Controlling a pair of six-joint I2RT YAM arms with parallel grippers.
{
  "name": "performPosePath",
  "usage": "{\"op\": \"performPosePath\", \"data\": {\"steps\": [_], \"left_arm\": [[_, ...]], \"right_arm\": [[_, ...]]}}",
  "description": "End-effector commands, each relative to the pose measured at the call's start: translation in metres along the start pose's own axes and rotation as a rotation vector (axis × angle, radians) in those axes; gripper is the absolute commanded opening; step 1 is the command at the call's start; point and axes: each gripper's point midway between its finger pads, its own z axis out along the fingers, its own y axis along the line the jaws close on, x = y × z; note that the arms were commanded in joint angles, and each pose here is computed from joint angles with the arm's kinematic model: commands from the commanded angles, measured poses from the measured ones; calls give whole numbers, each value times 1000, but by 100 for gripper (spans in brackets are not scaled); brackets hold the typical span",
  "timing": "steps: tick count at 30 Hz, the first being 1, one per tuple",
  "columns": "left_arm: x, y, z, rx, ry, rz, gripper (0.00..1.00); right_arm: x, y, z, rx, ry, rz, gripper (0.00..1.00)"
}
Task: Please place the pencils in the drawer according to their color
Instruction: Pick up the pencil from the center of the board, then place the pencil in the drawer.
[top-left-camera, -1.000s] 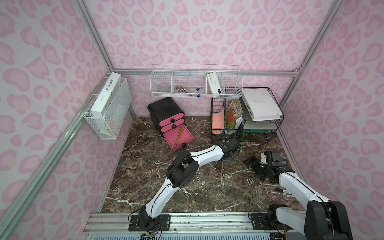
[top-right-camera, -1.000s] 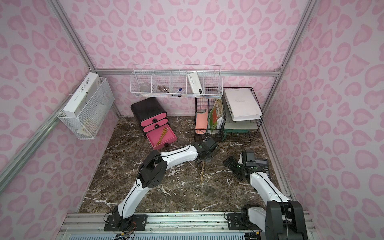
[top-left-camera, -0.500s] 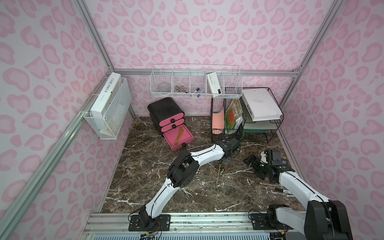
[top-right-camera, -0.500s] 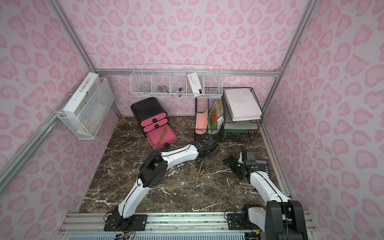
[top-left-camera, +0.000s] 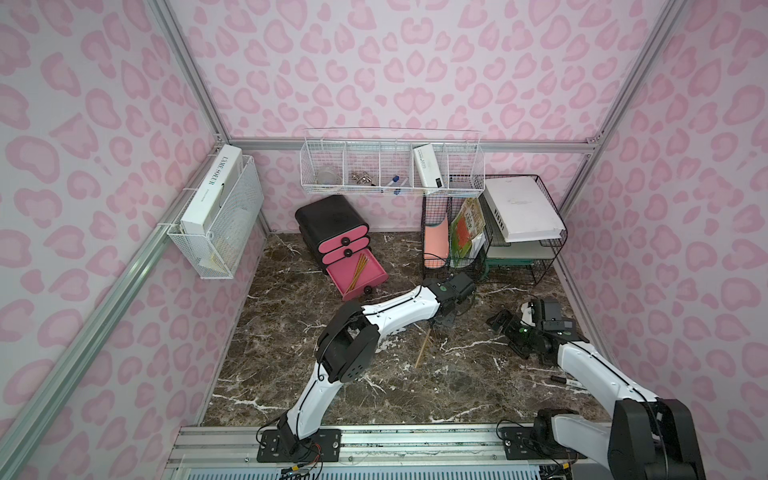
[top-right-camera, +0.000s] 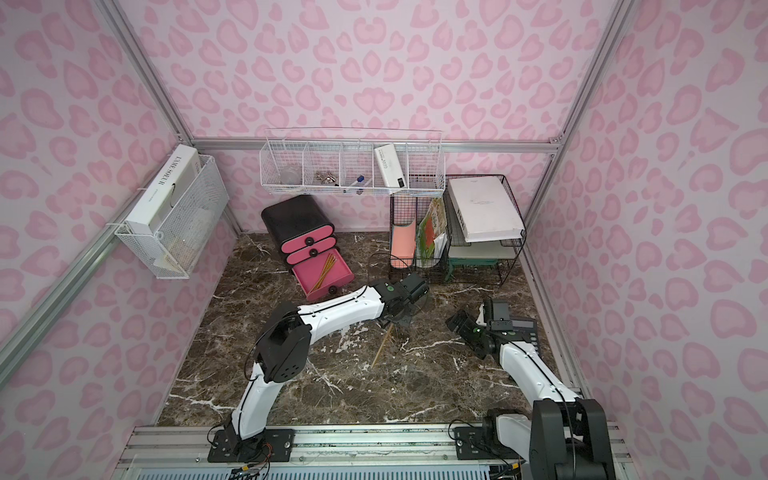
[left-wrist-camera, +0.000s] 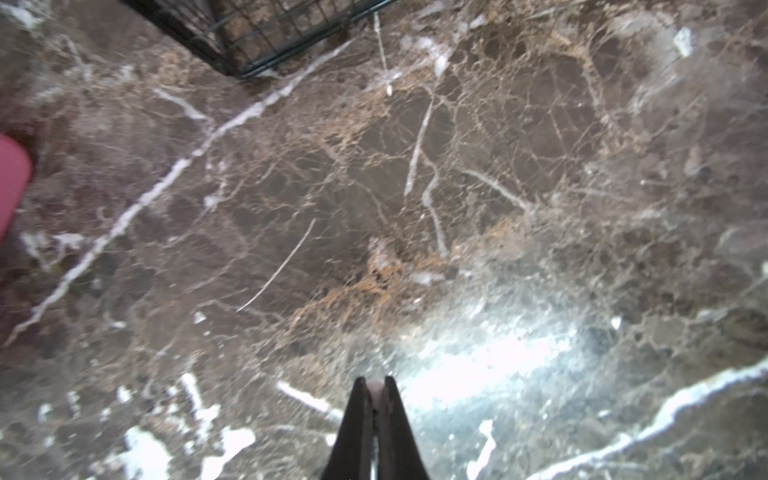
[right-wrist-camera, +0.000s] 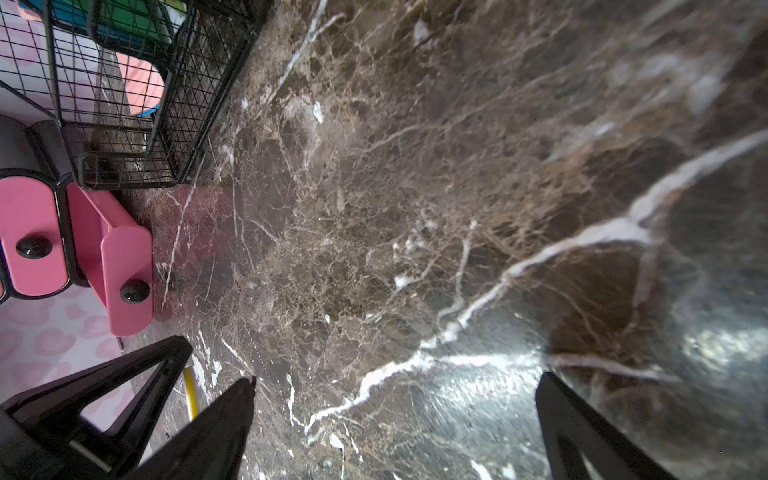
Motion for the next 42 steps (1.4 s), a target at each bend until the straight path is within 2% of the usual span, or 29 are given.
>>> {"op": "performPosePath", "data": {"steps": [1,9,19,28,36,42], "left_arm": [[-7,12,-8,-11,-44,26,0],[-35,67,-16,-46,-152,32,0],[-107,150,-21,-118,-328,113,0],[-160,209,-6,-177,-437,168,0],[-173,261,7,-216,-464,139,0],[-171,288,21,-226,-456,117,0]], "right_arm": [[-1,2,0,-6,-2,-7,97],[-1,3,-1,-8,1,-2,97],[12,21,2,-31,24,-15,97],[35,42,13,-36,67,-44,97],[35,53,18,-29,79,-60,97],[35,57,23,-22,94,-69,97]]}}
